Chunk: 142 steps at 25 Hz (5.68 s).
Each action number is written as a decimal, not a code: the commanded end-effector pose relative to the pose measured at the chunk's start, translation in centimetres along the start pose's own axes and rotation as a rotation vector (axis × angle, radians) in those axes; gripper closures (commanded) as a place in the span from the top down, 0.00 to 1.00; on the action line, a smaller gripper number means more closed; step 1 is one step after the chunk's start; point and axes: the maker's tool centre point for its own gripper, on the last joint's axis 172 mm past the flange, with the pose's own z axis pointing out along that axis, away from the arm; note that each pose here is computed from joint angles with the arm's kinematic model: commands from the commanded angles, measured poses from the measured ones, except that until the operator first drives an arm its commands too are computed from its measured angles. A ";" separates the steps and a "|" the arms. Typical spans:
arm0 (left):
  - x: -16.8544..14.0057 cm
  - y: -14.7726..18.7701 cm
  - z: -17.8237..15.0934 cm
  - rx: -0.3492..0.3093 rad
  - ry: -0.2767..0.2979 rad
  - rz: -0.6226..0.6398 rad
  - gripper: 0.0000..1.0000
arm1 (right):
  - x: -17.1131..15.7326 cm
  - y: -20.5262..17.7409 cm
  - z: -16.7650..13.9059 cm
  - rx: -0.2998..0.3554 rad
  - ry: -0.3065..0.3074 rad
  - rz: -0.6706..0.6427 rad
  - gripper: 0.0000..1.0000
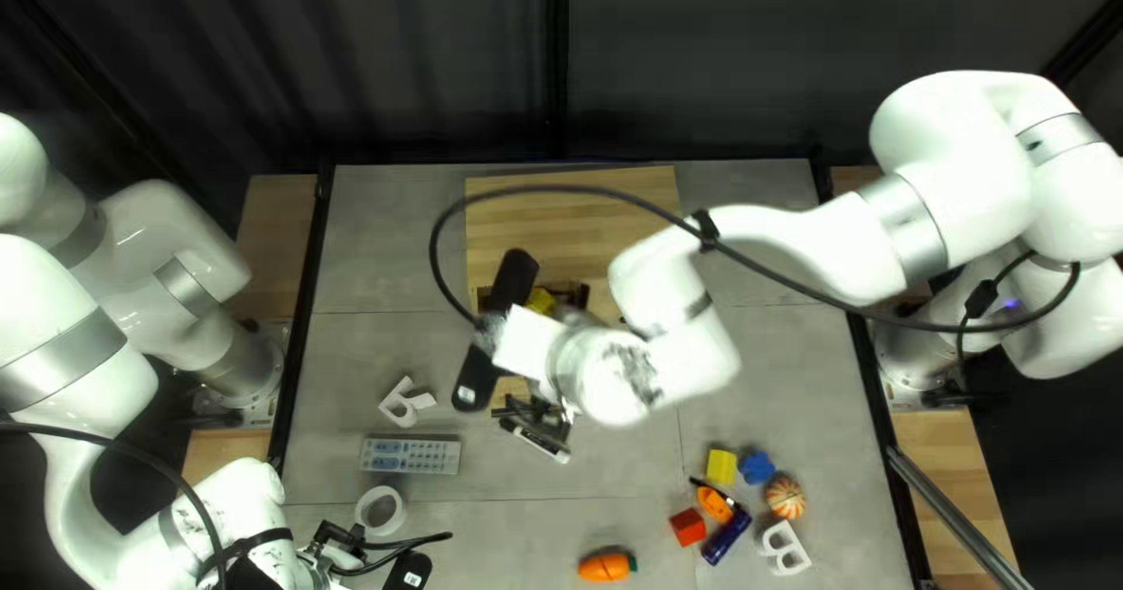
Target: Open drawers and place objects into drawer and close
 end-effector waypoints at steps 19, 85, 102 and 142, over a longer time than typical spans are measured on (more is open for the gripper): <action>0.0 0.0 0.0 0.000 0.000 0.000 1.00 | -16.1 -18.7 2.1 0.209 -0.104 -0.453 1.00; 0.0 0.0 0.0 0.000 0.000 0.000 1.00 | 4.0 8.4 4.4 -0.089 -0.102 0.025 1.00; 0.0 0.0 0.0 0.000 0.000 0.000 1.00 | -16.1 -6.0 -1.0 -0.124 -0.355 0.289 1.00; 0.0 0.0 0.0 0.000 0.000 0.000 1.00 | -31.9 -0.2 5.1 0.058 -0.392 0.337 1.00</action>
